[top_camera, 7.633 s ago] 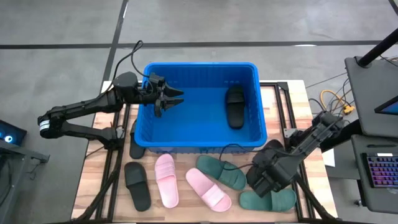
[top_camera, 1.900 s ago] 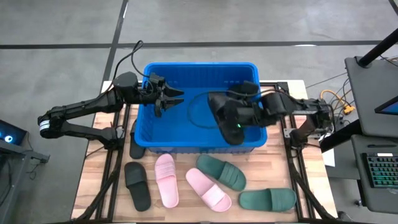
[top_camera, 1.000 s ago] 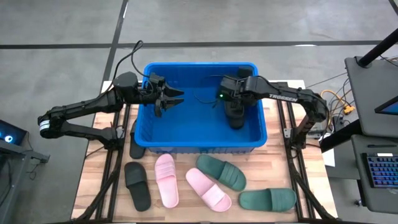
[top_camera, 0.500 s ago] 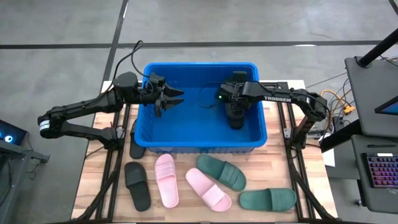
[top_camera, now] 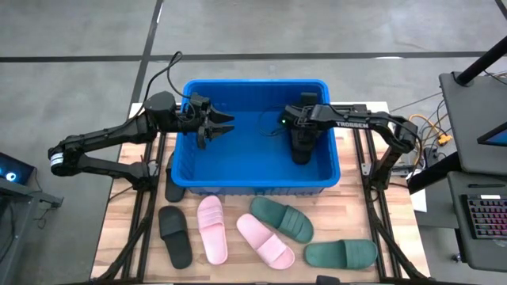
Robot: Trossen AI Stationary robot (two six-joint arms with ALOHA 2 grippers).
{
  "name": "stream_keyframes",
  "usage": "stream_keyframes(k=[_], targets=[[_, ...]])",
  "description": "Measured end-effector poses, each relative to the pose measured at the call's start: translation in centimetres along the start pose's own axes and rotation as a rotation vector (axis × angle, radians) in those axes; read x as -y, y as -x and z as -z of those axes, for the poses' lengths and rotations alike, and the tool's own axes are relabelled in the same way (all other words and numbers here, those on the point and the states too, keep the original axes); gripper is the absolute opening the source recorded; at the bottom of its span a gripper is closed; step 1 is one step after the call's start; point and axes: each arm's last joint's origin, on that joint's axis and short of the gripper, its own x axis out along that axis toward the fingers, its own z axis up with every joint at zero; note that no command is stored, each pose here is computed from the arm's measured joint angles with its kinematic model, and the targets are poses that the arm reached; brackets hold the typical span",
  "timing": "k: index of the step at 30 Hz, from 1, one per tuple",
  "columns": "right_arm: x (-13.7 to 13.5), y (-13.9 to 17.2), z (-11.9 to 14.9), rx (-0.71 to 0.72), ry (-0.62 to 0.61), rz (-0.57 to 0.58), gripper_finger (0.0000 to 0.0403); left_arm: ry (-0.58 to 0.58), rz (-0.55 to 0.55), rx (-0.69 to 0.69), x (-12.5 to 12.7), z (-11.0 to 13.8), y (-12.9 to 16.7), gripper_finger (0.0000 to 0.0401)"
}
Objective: Pick and place slides into bin
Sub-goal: Put the black slide into the blue bin
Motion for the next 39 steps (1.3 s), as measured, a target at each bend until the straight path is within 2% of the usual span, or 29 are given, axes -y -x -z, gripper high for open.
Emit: stream_keyframes(k=[17,25,39], targets=[[-1.5,-1.4,0.7,0.005,-0.009,-0.058,0.0013,0.0,0.0,0.0,0.0,0.0,0.0,0.0196],[-1.3,-1.2,0.5,0.014,-0.009,-0.069,0.0016,0.001,0.0,0.0,0.0,0.0,0.0,0.0196],[-1.1,-1.0,0.7,-0.01,0.017,-0.127,0.0134,0.002,0.0,0.0,0.0,0.0,0.0,0.0196]])
